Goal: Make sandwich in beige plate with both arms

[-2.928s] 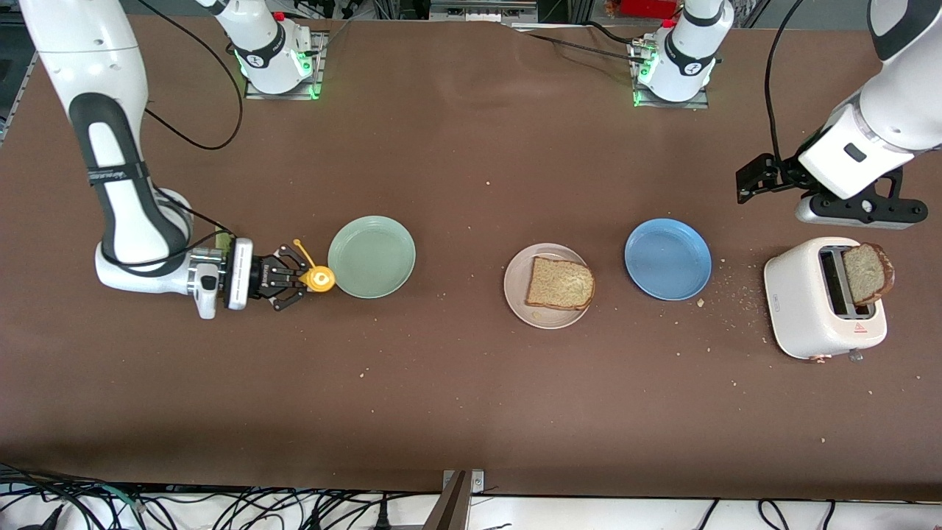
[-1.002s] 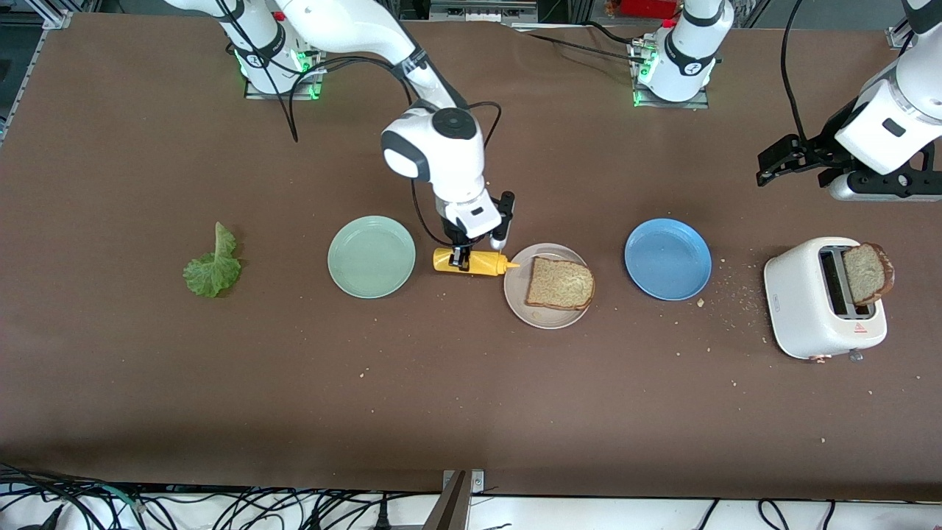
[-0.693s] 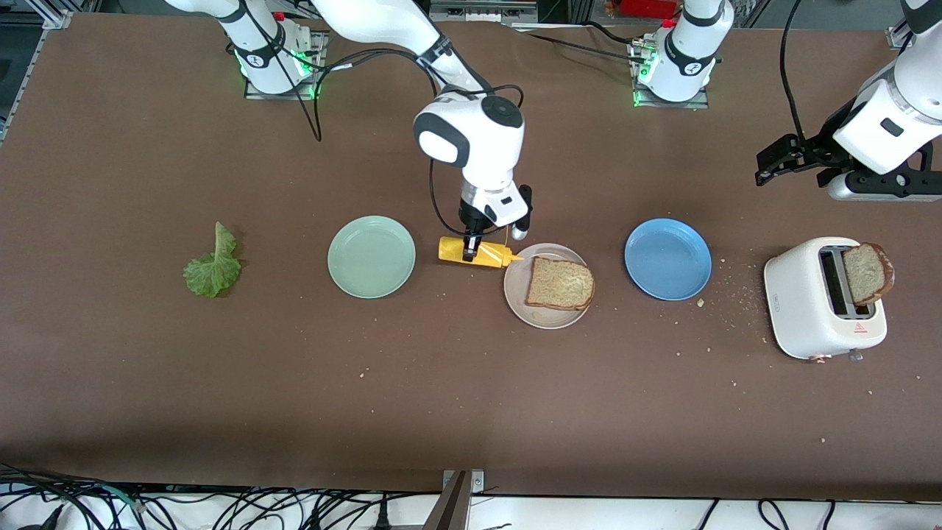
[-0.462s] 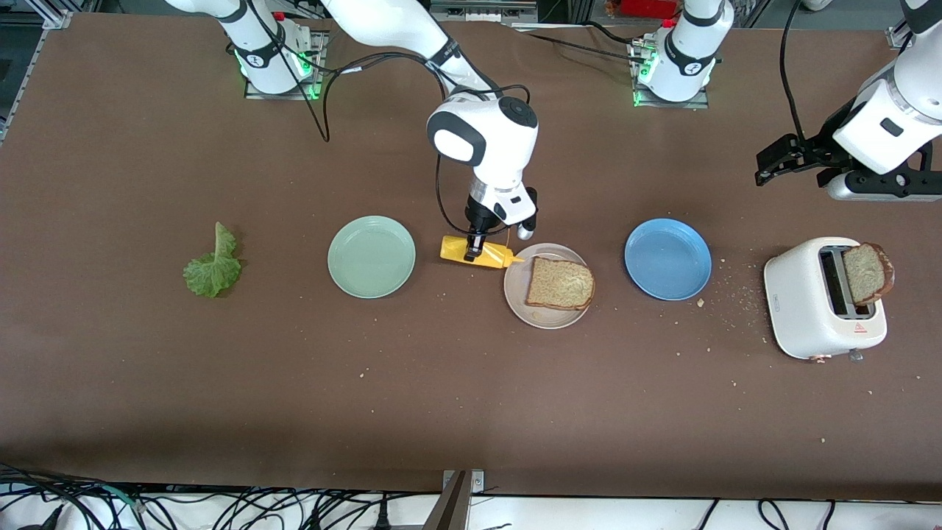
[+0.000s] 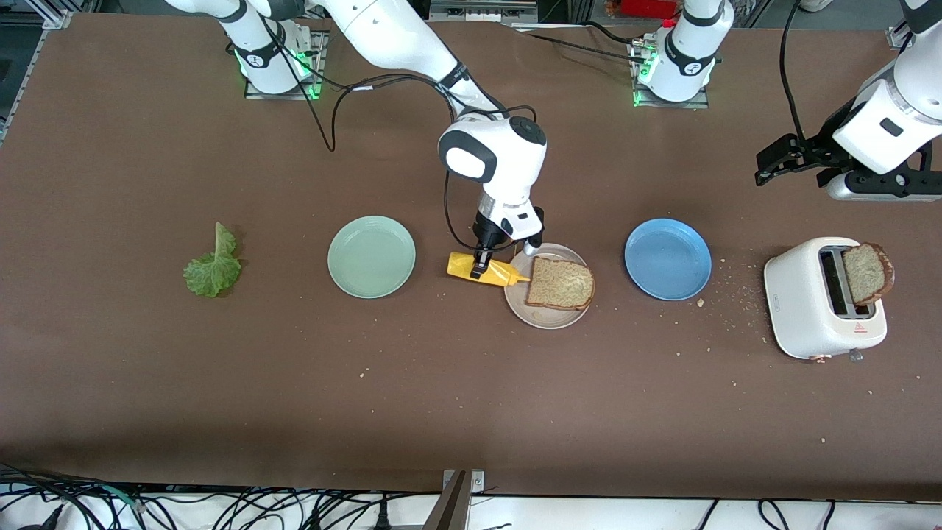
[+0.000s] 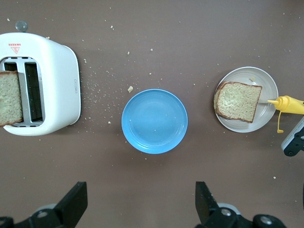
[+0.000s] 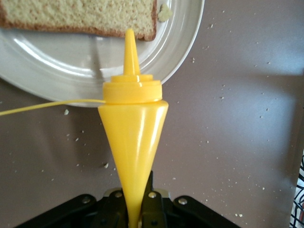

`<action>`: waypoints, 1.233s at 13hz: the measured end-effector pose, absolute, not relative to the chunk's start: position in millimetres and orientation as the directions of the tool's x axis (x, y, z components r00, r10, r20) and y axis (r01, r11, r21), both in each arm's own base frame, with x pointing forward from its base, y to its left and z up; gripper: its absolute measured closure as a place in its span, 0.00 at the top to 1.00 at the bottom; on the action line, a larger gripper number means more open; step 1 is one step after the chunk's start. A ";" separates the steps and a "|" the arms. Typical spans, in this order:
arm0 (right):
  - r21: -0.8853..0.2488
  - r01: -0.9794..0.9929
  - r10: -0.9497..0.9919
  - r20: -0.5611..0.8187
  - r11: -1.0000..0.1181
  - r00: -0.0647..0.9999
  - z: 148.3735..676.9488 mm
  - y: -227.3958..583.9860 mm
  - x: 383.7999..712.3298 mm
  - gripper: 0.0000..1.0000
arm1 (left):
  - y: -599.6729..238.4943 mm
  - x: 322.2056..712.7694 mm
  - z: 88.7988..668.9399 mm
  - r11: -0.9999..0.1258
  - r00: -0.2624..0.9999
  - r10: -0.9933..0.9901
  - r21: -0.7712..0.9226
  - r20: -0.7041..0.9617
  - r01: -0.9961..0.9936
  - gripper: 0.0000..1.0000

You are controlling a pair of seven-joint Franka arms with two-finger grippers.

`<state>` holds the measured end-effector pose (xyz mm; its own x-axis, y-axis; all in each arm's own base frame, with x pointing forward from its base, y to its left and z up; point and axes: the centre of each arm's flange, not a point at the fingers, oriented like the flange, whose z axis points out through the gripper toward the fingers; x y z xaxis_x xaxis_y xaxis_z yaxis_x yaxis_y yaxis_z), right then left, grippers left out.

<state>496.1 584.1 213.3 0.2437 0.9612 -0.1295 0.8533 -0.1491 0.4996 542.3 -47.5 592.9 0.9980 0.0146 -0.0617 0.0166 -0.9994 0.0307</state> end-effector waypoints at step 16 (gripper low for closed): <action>0.023 0.968 0.960 0.138 -0.251 0.245 447.9 333.0 656.2 0.09 | -47.2 542.3 592.9 -0.999 0.998 0.015 0.031 -0.062 0.017 1.00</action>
<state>656.2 333.0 447.9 0.2455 0.9595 0.1382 0.9678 -0.2509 0.0228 542.3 -47.2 592.9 0.9980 0.0152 -0.0616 0.0172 -0.9994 0.0308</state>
